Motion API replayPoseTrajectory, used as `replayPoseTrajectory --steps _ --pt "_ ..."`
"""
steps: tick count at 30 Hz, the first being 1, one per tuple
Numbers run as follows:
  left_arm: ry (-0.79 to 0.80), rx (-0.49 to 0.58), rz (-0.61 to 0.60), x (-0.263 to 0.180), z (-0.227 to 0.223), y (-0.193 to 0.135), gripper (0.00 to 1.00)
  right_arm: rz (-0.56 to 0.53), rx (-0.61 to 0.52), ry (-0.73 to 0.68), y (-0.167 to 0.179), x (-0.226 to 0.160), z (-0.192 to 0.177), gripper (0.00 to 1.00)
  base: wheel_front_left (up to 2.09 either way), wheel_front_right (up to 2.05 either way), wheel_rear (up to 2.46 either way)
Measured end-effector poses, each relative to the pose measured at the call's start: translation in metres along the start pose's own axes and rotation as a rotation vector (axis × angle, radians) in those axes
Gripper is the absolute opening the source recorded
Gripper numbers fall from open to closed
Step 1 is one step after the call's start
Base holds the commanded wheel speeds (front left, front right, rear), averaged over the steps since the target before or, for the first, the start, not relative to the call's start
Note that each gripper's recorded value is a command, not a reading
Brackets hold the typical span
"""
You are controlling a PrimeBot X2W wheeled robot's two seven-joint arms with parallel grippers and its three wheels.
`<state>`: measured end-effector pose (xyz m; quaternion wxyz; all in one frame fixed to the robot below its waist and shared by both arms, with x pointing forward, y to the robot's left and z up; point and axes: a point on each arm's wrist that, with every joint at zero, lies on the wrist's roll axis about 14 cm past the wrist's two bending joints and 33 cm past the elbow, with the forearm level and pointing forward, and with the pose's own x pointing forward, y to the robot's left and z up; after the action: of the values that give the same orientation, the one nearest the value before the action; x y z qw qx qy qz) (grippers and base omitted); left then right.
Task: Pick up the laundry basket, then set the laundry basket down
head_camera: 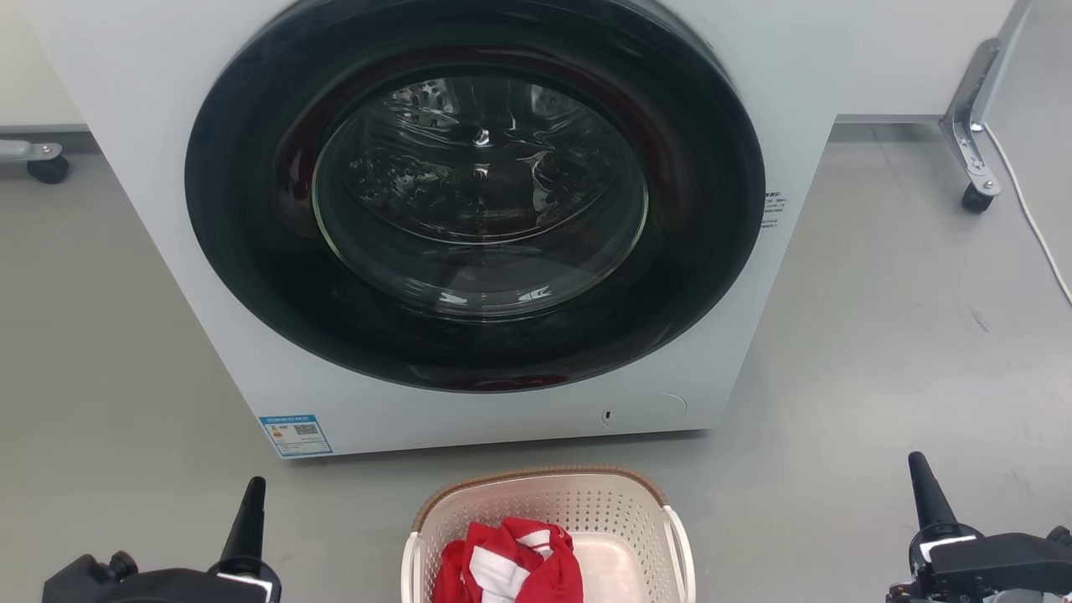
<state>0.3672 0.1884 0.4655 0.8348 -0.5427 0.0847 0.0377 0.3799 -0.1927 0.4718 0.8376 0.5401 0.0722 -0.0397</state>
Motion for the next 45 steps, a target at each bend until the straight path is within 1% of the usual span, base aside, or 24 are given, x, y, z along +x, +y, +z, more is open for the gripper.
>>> replayPoseTrajectory --steps 15,19,24,28,31,45 --pt "-0.010 -0.222 -0.030 0.004 0.004 -0.003 0.00 0.024 0.229 -0.020 -0.001 -0.002 0.007 0.00 0.00 0.00 0.00" --pt "-0.013 -0.259 -0.051 0.005 0.005 -0.007 0.00 0.032 0.279 -0.026 0.000 -0.002 0.008 0.00 0.00 0.00 0.00" --pt "-0.023 -0.352 -0.065 0.006 0.008 -0.008 0.00 0.048 0.367 -0.037 0.000 -0.002 0.012 0.00 0.00 0.00 0.00" --pt "-0.025 -0.403 -0.083 0.009 0.009 -0.012 0.00 0.066 0.427 -0.046 0.002 -0.002 0.015 0.00 0.00 0.00 0.00" --pt "-0.027 -0.419 -0.085 0.009 0.009 -0.012 0.00 0.068 0.429 -0.048 0.003 -0.001 0.016 0.00 0.00 0.00 0.00" --pt "-0.029 -0.419 -0.091 0.009 0.010 -0.013 0.00 0.069 0.430 -0.048 0.003 -0.001 0.016 0.00 0.00 0.00 0.00"
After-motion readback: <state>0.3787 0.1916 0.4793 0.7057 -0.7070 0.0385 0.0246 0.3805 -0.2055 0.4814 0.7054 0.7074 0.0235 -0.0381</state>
